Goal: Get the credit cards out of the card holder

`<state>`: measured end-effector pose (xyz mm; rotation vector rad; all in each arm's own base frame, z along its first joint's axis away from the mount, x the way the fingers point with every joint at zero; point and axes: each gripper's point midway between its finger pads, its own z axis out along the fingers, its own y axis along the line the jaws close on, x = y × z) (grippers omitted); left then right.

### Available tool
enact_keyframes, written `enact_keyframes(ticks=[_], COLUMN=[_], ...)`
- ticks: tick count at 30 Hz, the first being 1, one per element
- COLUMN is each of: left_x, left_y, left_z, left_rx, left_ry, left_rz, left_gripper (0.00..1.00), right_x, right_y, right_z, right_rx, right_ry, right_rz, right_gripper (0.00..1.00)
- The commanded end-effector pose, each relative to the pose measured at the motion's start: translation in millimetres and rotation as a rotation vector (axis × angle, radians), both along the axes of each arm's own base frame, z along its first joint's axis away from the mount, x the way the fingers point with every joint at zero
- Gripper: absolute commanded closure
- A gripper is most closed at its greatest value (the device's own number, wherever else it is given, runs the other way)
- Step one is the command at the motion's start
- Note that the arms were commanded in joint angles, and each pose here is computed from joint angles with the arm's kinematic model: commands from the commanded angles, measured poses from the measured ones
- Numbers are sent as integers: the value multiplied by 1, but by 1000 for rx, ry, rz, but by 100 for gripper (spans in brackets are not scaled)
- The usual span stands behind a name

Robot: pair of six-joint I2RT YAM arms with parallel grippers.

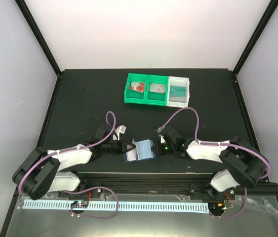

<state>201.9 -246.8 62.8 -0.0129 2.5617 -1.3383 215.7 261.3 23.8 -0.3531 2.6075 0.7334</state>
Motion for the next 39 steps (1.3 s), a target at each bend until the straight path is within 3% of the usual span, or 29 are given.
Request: enact_keyframes(ticks=[1, 16, 24, 30, 39], left_x=[9, 4, 6, -3, -9], left_y=[-16, -54, -13, 27, 43], left_z=[39, 27, 25, 9, -12], left_rx=[-89, -159, 62, 183, 233], left_ry=[-98, -32, -96, -66, -23], left_rz=[-31, -140, -55, 32, 64], left_gripper=[98, 96, 65, 44, 42], right_x=[-15, -17, -17, -17, -18], right_y=[13, 3, 6, 9, 13], right_z=[-4, 8, 16, 19, 11], right_rx=[58, 60, 81, 93, 101], right_ry=[58, 16, -1, -9, 20], right_rz=[6, -61, -39, -27, -27], right_gripper=[68, 71, 70, 70, 70])
